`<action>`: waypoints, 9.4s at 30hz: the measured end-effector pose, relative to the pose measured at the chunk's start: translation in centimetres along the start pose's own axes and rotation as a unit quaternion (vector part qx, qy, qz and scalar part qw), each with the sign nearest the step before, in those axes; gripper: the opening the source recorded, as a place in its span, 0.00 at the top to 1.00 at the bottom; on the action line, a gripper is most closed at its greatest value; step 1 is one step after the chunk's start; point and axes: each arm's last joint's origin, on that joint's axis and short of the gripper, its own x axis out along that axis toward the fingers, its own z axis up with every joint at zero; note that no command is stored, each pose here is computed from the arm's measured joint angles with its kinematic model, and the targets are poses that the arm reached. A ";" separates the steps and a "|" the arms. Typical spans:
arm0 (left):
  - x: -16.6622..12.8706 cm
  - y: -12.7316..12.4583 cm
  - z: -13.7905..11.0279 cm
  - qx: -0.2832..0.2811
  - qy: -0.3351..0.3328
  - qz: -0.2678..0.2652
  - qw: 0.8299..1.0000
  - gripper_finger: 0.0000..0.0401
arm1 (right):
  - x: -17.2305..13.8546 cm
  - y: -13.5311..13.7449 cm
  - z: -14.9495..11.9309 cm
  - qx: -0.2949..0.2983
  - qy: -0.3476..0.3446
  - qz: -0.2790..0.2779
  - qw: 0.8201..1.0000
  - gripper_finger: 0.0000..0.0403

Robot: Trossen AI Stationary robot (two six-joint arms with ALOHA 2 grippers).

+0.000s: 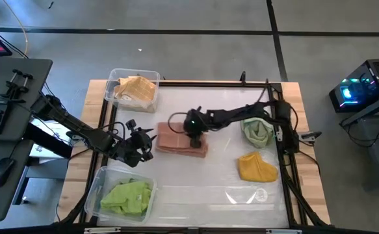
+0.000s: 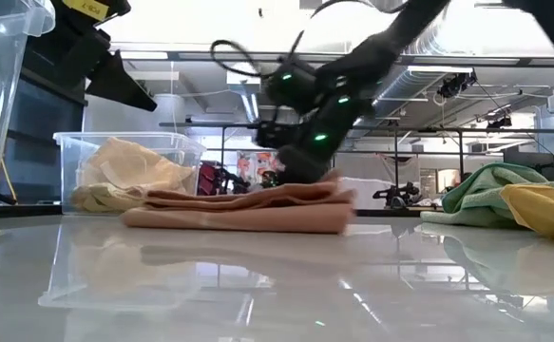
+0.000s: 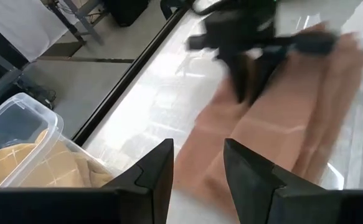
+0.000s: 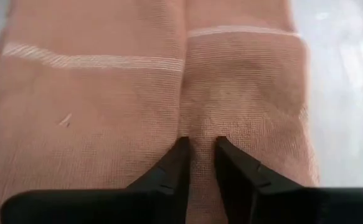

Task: Sort towels by color in basket
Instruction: Fold the brown towel

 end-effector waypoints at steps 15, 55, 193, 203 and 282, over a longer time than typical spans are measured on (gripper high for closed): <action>0.2 -0.4 0.3 0.014 -0.016 0.020 1.000 0.69 | -12.3 5.8 -7.5 0.090 -0.274 0.085 0.954 0.93; 8.0 -3.8 2.5 -0.062 -0.050 -0.193 0.978 0.69 | -11.6 11.7 -7.9 -0.067 -0.209 -0.188 0.957 0.96; 18.7 -0.2 5.2 0.263 0.112 -0.199 0.938 0.96 | -13.1 16.2 -9.0 -0.111 -0.190 -0.265 0.939 0.97; 15.0 2.3 8.9 0.300 0.069 -0.023 0.951 1.00 | -14.5 14.6 -8.0 -0.126 -0.194 -0.431 0.872 0.97; 5.2 -0.1 1.1 -0.046 -0.080 -0.262 0.961 1.00 | -20.0 11.8 -6.7 0.015 -0.309 -0.081 0.947 0.97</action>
